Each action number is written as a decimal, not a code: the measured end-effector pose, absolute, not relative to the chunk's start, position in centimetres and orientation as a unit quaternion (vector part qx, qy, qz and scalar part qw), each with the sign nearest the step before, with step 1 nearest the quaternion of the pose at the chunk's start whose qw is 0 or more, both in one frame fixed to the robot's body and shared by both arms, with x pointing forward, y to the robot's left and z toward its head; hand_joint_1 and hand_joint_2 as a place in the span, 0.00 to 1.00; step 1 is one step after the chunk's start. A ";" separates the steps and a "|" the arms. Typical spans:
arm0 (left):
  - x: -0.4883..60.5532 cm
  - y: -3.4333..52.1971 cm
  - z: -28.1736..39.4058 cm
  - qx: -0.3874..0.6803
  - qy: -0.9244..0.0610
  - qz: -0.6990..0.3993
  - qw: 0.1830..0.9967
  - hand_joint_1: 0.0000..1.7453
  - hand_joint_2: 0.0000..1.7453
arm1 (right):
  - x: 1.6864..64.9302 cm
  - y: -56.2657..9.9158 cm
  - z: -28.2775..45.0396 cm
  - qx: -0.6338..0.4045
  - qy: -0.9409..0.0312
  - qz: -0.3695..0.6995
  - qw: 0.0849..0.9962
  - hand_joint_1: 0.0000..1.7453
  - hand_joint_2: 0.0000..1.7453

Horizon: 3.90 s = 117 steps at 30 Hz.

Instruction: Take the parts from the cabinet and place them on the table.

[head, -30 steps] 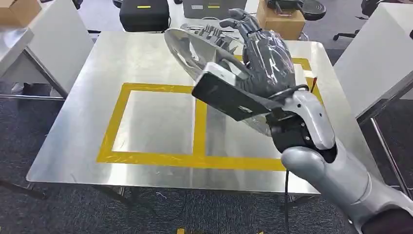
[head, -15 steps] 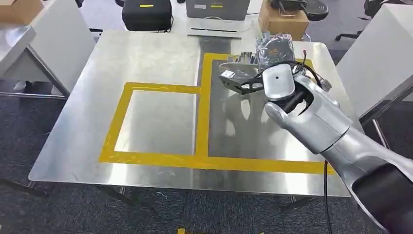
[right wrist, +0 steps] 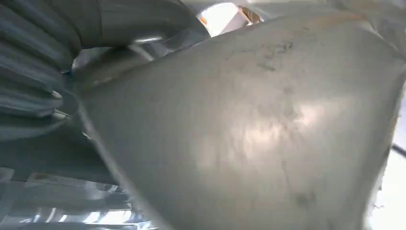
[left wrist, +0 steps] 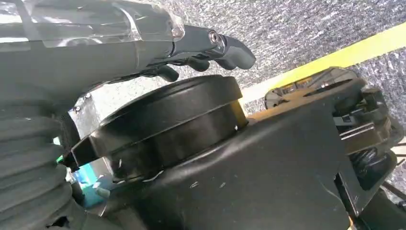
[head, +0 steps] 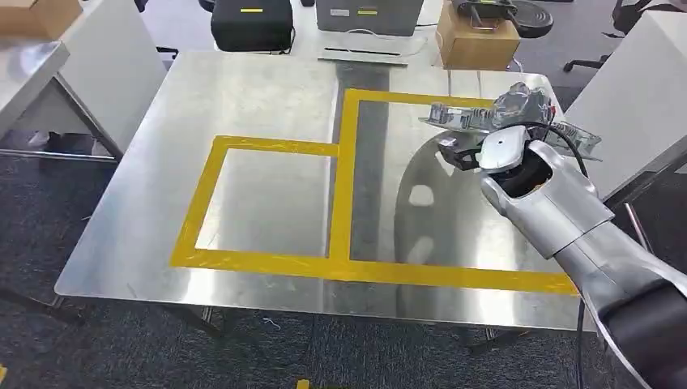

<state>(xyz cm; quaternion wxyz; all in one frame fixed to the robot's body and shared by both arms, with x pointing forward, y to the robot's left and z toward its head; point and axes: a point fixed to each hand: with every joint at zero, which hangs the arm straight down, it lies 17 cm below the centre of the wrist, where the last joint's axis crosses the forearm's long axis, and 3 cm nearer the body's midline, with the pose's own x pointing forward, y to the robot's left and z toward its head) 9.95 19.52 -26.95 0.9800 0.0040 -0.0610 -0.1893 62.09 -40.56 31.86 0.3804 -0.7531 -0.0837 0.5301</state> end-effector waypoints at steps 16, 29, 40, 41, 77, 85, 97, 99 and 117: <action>10.4 19.2 -26.8 -0.002 -0.074 -0.210 0.975 0.00 1.00 | 62.5 -40.8 28.6 -0.717 -0.135 0.532 0.430 1.00 1.00; 10.6 19.4 -26.8 0.001 -0.074 -0.202 0.977 0.00 1.00 | 64.4 -27.0 27.2 -0.659 -0.283 0.572 0.398 1.00 1.00; 10.6 19.8 -26.9 0.006 -0.074 -0.196 0.978 0.00 1.00 | 63.5 -17.4 26.5 -0.621 -0.343 0.600 0.369 1.00 1.00; 10.6 19.9 -26.9 0.006 -0.074 -0.196 0.978 0.00 1.00 | 63.5 -17.3 26.4 -0.621 -0.342 0.601 0.369 1.00 1.00; 8.9 21.8 -27.4 0.017 -0.058 -0.179 0.982 0.00 0.00 | 63.9 -15.5 31.8 -0.526 -0.403 0.554 0.504 0.00 0.00; 8.9 22.7 -27.5 0.023 -0.057 -0.161 0.985 0.00 0.00 | 64.7 -20.1 37.0 -0.501 -0.443 0.496 0.554 0.00 0.00; 7.5 23.2 -27.8 0.025 -0.043 -0.155 0.987 0.00 0.00 | 58.5 -45.3 29.7 -0.547 -0.347 0.391 0.654 0.00 1.00; 6.9 23.1 -27.8 0.024 -0.037 -0.156 0.987 0.00 0.00 | 53.9 -53.8 26.9 -0.569 -0.315 0.329 0.685 0.00 1.00; 5.9 24.2 -27.9 0.037 -0.002 -0.161 0.986 0.00 0.00 | 16.6 -82.4 21.6 -0.747 -0.010 0.038 0.664 0.00 1.00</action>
